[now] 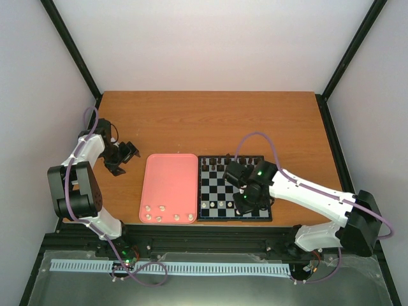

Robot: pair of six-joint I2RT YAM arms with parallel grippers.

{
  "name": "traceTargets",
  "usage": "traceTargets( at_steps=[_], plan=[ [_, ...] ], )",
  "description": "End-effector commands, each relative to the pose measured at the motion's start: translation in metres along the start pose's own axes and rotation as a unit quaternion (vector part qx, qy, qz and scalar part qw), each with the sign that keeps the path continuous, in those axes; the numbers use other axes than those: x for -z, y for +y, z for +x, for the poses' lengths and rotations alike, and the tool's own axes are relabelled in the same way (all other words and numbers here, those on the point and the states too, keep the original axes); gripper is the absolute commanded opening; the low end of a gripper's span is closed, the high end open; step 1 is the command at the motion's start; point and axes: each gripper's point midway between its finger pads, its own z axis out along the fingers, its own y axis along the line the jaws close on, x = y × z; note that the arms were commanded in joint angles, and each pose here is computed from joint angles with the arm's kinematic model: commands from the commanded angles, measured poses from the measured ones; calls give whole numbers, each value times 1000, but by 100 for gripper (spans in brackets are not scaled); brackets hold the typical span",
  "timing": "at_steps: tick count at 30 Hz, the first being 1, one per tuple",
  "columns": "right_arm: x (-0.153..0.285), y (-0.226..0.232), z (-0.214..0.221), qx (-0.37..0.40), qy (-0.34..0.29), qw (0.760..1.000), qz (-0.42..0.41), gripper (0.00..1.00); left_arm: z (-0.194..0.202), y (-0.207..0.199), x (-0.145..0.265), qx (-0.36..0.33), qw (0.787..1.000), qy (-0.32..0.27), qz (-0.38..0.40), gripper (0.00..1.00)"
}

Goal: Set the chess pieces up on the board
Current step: Place the chess piece on the chessboard.

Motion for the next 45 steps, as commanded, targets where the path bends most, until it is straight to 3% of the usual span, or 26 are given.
traceTargets(
  at_steps=[1, 45],
  plan=[
    [-9, -10, 15, -31, 23, 999, 9, 3, -7, -6, 6, 3, 1000, -9, 11, 100],
    [-64, -25, 0, -36, 54, 998, 10, 4, -6, -7, 8, -2, 1000, -7, 9, 100]
  ],
)
